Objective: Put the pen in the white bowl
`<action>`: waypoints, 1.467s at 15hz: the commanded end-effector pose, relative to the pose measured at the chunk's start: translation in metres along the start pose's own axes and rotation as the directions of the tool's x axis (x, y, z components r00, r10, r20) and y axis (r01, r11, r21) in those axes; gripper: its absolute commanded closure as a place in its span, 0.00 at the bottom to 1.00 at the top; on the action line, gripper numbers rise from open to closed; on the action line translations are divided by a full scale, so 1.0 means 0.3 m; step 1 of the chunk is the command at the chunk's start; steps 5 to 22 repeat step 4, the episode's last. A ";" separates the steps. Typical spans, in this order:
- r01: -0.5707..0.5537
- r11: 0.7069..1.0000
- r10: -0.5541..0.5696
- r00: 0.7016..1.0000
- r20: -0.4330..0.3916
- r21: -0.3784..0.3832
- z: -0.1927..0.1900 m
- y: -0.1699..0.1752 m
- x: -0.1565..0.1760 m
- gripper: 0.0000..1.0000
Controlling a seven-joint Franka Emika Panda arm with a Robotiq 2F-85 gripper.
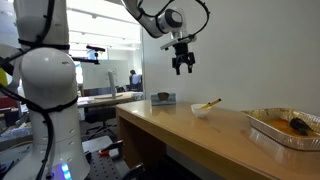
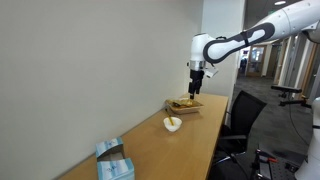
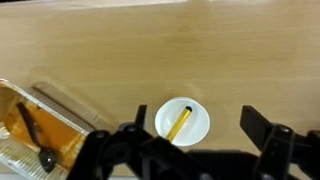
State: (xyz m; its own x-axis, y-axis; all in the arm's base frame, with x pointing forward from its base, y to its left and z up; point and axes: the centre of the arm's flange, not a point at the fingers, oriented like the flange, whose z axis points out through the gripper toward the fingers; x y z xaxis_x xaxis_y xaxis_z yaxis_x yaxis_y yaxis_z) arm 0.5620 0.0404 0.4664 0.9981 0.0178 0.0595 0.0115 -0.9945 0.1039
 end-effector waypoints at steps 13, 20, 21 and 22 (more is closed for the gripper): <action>0.099 0.995 -0.097 0.992 -0.080 0.023 -0.028 0.011 -0.099 0.00; 0.099 0.995 -0.097 0.992 -0.080 0.023 -0.028 0.011 -0.099 0.00; 0.099 0.995 -0.097 0.992 -0.080 0.023 -0.028 0.011 -0.099 0.00; 0.099 0.995 -0.097 0.992 -0.080 0.023 -0.028 0.011 -0.099 0.00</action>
